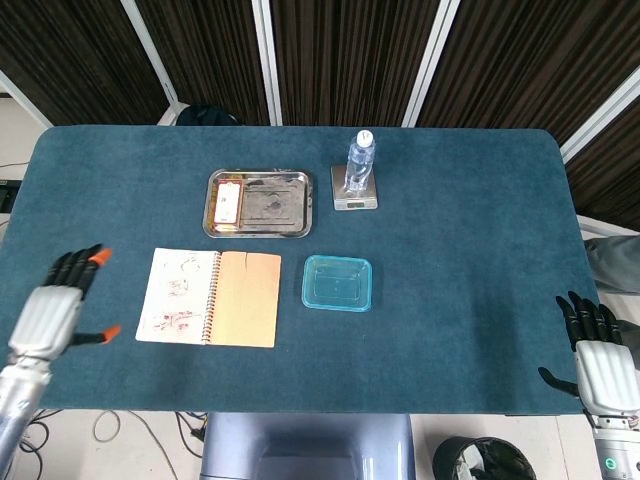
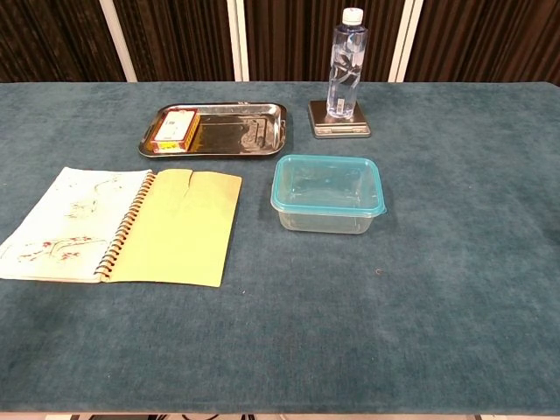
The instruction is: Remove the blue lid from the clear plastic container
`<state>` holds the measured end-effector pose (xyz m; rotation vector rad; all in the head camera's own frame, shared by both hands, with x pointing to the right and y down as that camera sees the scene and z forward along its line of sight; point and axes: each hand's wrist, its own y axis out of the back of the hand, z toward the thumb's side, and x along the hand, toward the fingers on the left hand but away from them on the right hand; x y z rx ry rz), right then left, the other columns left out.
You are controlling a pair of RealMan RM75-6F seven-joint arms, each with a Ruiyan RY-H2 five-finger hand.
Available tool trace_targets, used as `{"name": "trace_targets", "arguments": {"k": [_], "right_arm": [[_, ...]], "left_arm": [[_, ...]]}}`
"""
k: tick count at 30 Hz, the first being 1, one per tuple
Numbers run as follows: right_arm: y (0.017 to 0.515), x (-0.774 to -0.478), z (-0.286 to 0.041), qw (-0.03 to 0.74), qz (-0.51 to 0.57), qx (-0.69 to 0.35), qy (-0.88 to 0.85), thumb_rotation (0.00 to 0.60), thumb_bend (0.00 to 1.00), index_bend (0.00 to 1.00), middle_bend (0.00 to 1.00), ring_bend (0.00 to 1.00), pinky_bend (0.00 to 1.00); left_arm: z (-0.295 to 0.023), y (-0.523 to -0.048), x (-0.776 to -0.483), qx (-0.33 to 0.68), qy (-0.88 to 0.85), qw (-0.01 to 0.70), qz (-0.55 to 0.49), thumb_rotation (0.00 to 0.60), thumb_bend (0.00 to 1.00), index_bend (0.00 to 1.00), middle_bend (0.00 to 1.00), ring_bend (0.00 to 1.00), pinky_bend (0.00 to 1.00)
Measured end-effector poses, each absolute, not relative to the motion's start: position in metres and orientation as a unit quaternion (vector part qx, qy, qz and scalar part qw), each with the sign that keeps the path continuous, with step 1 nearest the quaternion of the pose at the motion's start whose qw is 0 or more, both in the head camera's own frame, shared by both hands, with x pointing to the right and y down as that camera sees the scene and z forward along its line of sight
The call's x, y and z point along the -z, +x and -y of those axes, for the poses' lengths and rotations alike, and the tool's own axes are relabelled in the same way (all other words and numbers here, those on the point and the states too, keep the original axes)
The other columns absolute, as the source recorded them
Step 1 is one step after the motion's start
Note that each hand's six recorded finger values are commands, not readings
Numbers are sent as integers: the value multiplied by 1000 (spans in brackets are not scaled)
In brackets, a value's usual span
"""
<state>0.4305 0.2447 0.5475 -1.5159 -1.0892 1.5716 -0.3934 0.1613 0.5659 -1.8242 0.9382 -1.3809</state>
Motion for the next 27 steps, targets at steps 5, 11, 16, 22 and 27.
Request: {"name": "trace_targets", "arguments": {"k": [5, 11, 16, 22, 27], "right_arm": [[430, -549, -245, 340, 419, -606, -584, 600, 181, 0, 0, 0, 0], [431, -552, -246, 329, 421, -609, -586, 600, 182, 0, 0, 0, 0], [432, -553, -245, 324, 422, -611, -587, 600, 181, 0, 0, 0, 0], [433, -555, -245, 317, 423, -613, -587, 600, 181, 0, 0, 0, 0], [434, -556, -245, 312, 424, -615, -588, 600, 181, 0, 0, 0, 0]], "left_arm": [[-138, -339, -587, 513, -727, 322, -325, 600, 0, 0, 0, 0, 0], [-130, -277, -613, 499, -762, 294, -291, 600, 0, 0, 0, 0, 0], [-129, -229, -632, 488, -786, 265, -273, 600, 0, 0, 0, 0, 0], [-128, -177, -650, 482, -798, 262, -250, 600, 0, 0, 0, 0, 0], [-125, -141, -662, 483, -800, 260, -244, 600, 0, 0, 0, 0, 0]]}}
